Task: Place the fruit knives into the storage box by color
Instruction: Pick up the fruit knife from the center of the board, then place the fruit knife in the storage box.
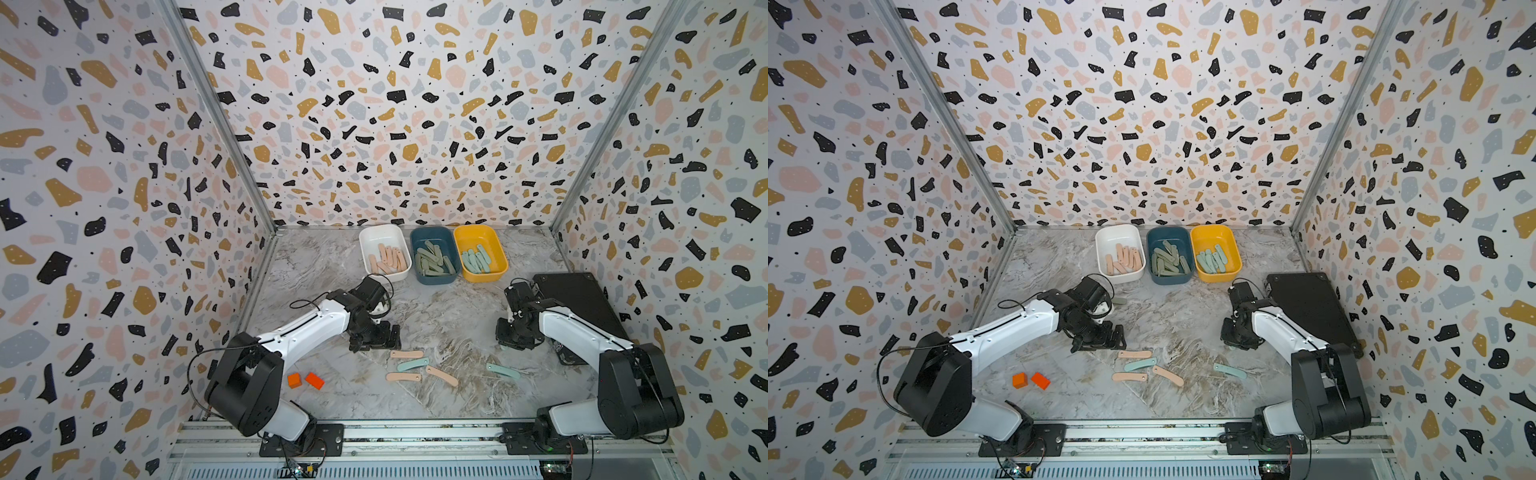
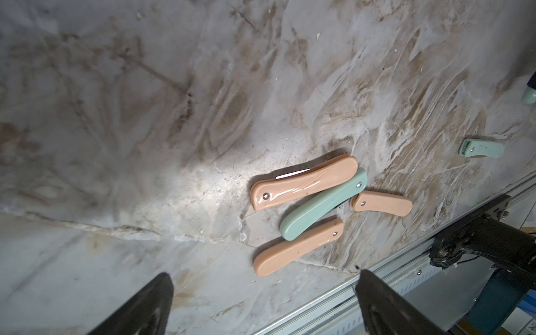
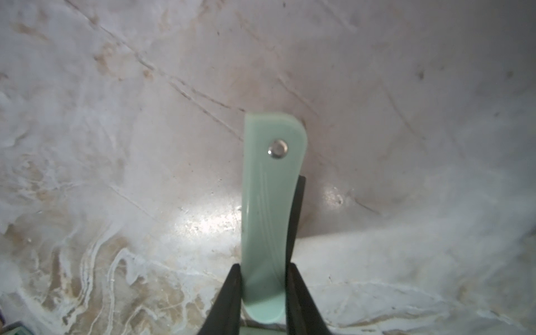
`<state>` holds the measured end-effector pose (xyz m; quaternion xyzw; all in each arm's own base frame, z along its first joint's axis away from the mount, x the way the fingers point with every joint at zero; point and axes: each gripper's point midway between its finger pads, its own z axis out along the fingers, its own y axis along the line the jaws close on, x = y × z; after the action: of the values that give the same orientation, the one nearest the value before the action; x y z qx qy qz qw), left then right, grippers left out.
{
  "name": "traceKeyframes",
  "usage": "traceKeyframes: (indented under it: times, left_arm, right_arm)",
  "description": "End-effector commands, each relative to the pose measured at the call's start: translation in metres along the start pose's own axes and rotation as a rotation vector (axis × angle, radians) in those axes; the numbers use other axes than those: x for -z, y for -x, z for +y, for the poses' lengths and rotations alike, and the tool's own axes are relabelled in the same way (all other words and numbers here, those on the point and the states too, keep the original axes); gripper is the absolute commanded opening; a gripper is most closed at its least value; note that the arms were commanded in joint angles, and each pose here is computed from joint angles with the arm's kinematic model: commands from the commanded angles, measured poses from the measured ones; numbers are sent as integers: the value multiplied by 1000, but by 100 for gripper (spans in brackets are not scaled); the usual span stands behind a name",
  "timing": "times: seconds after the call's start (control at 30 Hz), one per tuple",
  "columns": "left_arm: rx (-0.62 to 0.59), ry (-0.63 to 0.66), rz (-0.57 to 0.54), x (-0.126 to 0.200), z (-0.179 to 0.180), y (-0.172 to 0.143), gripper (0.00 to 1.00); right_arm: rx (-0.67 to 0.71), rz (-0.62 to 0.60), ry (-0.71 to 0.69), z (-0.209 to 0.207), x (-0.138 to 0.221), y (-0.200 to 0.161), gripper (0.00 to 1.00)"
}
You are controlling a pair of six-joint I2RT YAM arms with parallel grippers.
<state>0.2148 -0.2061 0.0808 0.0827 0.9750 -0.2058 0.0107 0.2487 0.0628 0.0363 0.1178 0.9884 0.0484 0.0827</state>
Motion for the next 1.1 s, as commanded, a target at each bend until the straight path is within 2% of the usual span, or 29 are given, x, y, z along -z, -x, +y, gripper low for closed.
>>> traceKeyframes:
  times: [0.0, 0.57, 0.8, 1.07]
  left_arm:
    - [2, -12, 2, 2, -1, 3, 99]
    - [30, -39, -35, 21, 4, 7, 99]
    - [36, -55, -46, 28, 4, 10, 99]
    - [48, -66, -48, 29, 3, 15, 99]
  right_arm:
    - [14, -35, 26, 8, 10, 14, 16]
    - [52, -85, 54, 23, 37, 41, 15]
    - [86, -189, 72, 42, 69, 86, 15]
    - [142, -234, 88, 79, 70, 160, 15]
